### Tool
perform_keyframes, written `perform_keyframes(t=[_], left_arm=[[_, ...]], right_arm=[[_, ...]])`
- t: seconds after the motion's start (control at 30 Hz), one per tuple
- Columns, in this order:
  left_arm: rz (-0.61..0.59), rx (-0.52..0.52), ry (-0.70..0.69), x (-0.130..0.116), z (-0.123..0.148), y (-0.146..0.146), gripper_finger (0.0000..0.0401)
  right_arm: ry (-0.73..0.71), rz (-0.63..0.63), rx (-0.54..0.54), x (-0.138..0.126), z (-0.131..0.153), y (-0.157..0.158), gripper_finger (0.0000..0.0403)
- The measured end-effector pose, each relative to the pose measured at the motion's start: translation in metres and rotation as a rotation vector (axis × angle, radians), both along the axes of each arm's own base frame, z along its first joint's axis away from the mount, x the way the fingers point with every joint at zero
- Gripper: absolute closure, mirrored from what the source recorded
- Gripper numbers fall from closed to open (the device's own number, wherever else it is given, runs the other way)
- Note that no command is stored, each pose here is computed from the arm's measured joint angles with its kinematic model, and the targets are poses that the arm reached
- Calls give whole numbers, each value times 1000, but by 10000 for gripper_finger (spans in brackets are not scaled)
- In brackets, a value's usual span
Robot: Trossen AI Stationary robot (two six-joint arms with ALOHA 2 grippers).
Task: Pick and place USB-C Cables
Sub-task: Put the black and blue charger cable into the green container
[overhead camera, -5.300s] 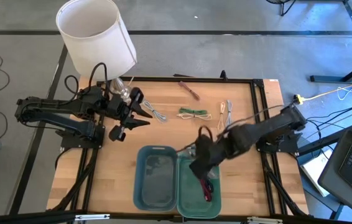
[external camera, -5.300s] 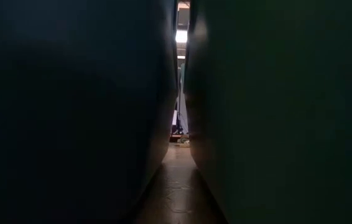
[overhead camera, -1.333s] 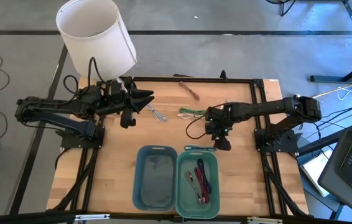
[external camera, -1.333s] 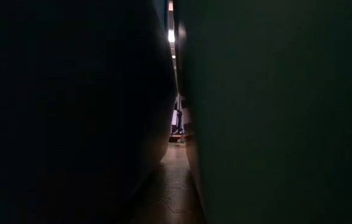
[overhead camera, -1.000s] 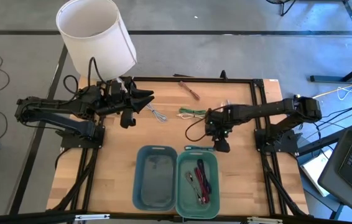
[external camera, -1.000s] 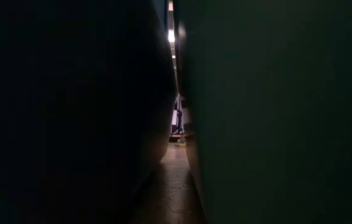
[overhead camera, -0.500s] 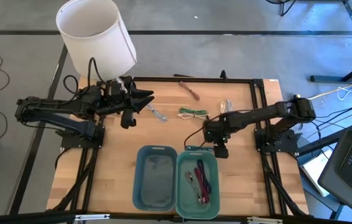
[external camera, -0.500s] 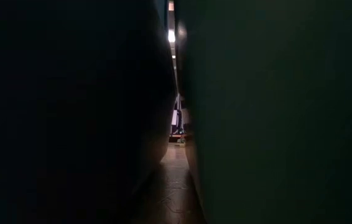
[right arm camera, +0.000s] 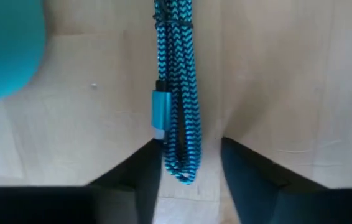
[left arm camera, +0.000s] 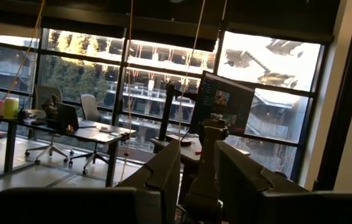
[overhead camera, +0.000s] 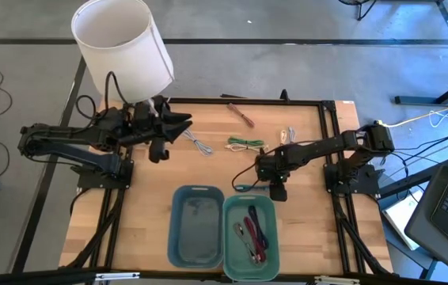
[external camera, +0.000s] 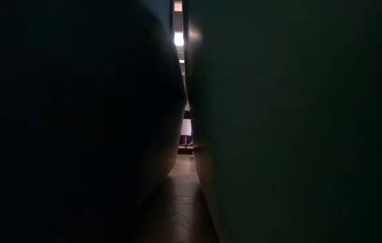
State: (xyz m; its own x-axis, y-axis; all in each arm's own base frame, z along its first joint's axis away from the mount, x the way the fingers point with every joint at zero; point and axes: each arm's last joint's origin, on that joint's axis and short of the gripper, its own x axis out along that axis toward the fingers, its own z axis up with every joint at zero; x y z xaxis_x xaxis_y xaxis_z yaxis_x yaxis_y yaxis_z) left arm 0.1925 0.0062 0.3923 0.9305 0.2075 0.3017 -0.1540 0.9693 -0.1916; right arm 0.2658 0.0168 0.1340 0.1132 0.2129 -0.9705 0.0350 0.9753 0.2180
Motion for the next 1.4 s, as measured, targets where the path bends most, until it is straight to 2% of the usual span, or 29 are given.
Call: perform_keyframes(t=[0.17,0.23,0.6,0.7,0.83,1.0,1.27,1.33,1.4], left_arm=[[0,0,-9,-3,2,0,309],[-1,1,-11,-3,2,0,309],[-104,35,-11,-3,2,-3,309],[-132,43,-12,-3,2,-4,309],[-163,-2,-17,-2,2,-8,309],[-188,36,-13,5,20,-20,309],[-239,69,213,33,60,-45,309],[-257,88,254,38,64,-50,309],[-269,102,274,41,66,-55,309]], right_arm=[[-3,-17,8,0,0,0,363],[1,-18,23,0,0,1,383],[89,-17,13,-9,1,0,388],[70,-17,-34,-11,6,-1,389],[45,-30,-117,-15,21,-10,389],[-4,-76,-155,-17,53,-24,389],[-151,-122,-161,-9,126,-34,389],[-174,-150,-114,-8,148,-33,389],[-175,-196,-5,-10,166,-30,389]])
